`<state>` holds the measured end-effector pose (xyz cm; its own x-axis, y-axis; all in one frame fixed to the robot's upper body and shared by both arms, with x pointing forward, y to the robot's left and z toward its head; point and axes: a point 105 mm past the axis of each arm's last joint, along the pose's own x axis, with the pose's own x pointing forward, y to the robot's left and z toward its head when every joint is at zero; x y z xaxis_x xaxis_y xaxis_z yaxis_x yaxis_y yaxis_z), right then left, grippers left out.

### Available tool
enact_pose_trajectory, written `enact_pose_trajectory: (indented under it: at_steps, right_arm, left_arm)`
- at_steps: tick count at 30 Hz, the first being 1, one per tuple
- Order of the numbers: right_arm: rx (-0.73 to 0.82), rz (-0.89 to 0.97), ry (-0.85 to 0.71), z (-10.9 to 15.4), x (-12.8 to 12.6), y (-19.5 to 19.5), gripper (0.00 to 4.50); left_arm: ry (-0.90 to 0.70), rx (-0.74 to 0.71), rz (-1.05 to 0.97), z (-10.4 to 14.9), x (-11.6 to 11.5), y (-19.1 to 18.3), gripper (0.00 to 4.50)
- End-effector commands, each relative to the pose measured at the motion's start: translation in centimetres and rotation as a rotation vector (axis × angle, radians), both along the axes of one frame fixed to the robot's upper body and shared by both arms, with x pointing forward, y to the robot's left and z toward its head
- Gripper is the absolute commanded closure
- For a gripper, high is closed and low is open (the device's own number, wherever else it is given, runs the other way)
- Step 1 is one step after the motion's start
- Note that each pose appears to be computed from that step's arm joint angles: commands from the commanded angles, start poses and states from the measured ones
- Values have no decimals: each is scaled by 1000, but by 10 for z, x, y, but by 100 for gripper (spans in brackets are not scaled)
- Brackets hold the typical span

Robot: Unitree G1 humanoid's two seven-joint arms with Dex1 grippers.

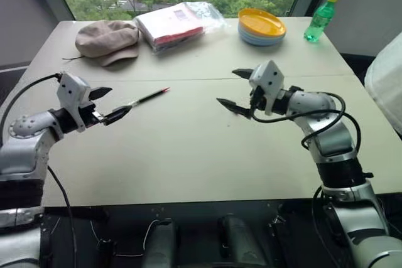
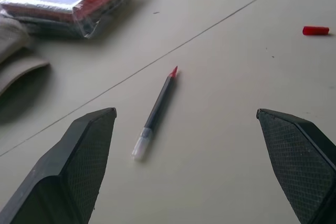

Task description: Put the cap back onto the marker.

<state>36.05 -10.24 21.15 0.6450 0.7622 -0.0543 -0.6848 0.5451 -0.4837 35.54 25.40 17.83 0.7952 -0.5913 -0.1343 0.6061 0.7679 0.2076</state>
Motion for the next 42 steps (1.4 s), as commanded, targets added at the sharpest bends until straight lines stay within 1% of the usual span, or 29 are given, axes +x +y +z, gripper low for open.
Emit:
enact_pose_trajectory:
  at_steps: [1, 7, 10, 12, 17, 20, 23, 26, 31, 38, 42]
  right_arm:
    - [71, -71, -103, 22, -4, -1, 4]
    - [103, -164, -120, 17, -15, -12, 4]
    - [105, -215, -120, 16, -21, -21, 4]
    - [98, -255, -121, 14, -25, -30, 4]
    - [91, -322, -121, 15, -33, -43, 4]
    - [76, -374, -121, 15, -40, -58, 4]
    - [59, -433, -129, 16, -45, -69, 4]
    - [58, -468, -134, 18, -52, -78, 4]
    - [43, -521, -134, 17, -62, -85, 4]
    - [13, -546, -156, 26, -62, -94, 4]
    - [-2, -550, -171, 31, -60, -97, 4]
  left_arm:
    - [14, 21, -11, -2, 24, 3, 0]
    - [66, 54, -8, -11, 53, -3, 0]
    - [80, 65, -2, -14, 63, -10, 0]
    - [93, 93, 7, -22, 69, -19, 0]
    - [111, 138, 12, -36, 75, -33, 0]
    - [123, 158, 8, -46, 80, -50, 0]
    - [133, 213, 43, -55, 85, -58, 0]
    - [149, 233, 58, -63, 87, -64, 0]
    - [213, 207, 123, -79, 86, -61, 0]
    - [360, 90, 147, -105, 77, -65, 0]
    - [387, 79, 136, -112, 74, -68, 0]
